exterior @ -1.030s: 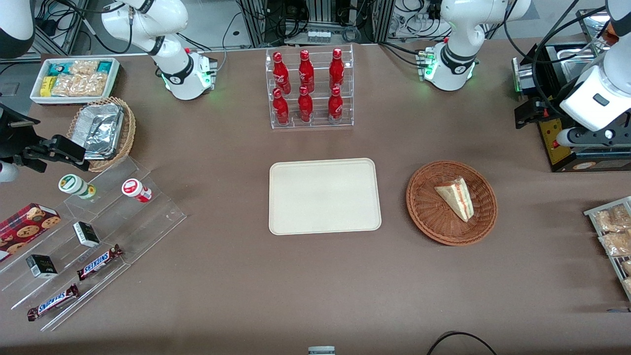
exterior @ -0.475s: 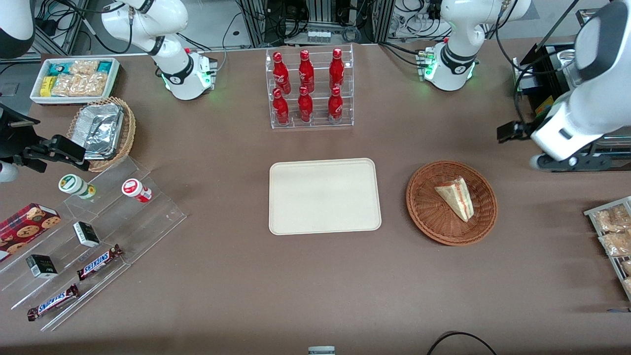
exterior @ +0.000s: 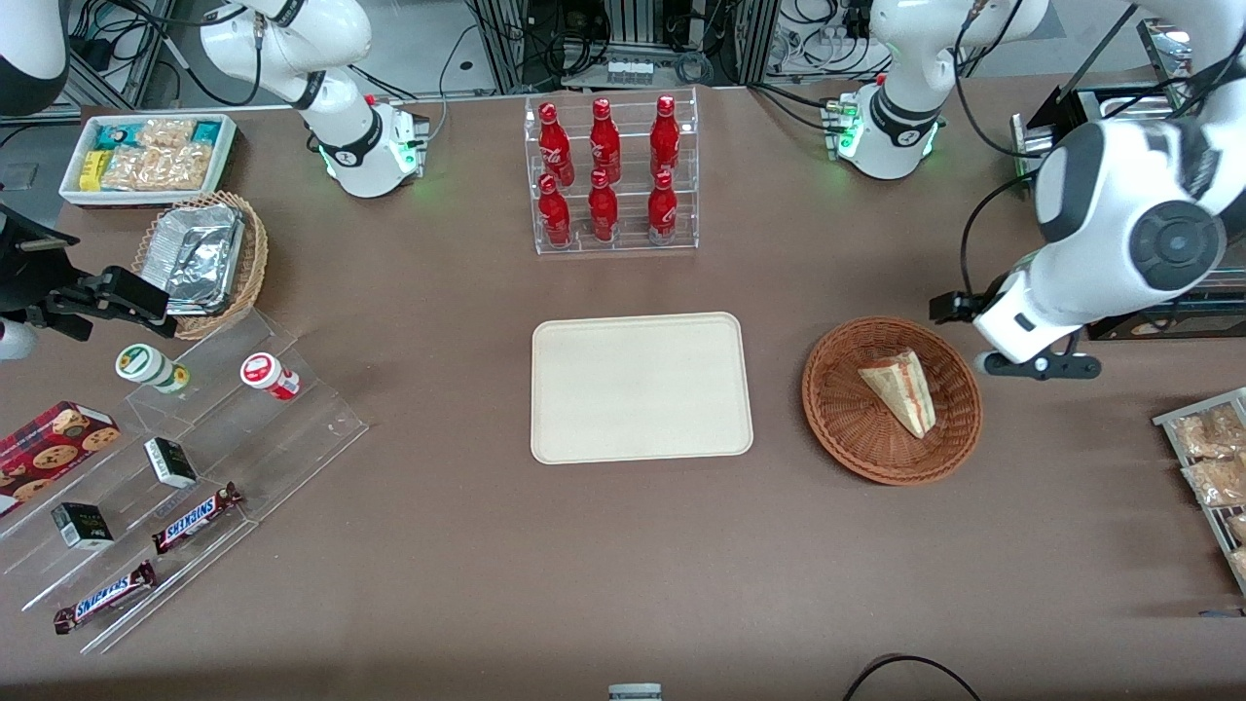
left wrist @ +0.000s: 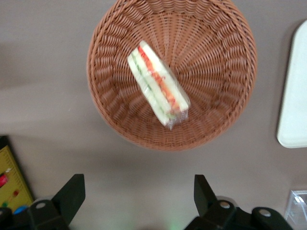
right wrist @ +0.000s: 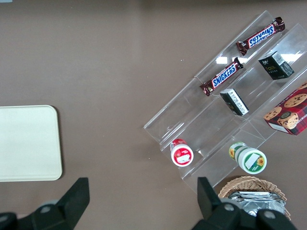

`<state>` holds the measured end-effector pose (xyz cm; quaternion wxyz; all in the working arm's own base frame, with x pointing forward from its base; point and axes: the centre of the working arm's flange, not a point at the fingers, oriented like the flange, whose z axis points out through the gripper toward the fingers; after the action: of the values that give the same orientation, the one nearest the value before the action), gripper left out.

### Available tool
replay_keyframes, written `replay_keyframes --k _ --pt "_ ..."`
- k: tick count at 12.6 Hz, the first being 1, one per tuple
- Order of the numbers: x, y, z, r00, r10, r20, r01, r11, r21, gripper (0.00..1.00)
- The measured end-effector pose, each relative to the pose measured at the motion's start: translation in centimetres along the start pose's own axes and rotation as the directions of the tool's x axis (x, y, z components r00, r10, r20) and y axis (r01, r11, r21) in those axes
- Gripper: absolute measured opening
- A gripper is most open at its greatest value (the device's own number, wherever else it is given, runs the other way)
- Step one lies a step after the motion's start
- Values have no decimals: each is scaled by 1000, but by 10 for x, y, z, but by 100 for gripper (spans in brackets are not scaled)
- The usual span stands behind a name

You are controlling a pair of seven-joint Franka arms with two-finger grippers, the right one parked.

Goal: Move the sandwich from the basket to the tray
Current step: 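Lower the left gripper onto the wrapped sandwich and close on it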

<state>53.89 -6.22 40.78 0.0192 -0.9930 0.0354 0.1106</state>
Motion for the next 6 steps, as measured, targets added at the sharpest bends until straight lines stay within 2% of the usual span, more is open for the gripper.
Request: replay_keyframes --k 3,6 --pt "-1 2 54 996 -46 -70 46 999 -9 100" --pt "-3 7 74 974 -194 -115 192 981 -33 100"
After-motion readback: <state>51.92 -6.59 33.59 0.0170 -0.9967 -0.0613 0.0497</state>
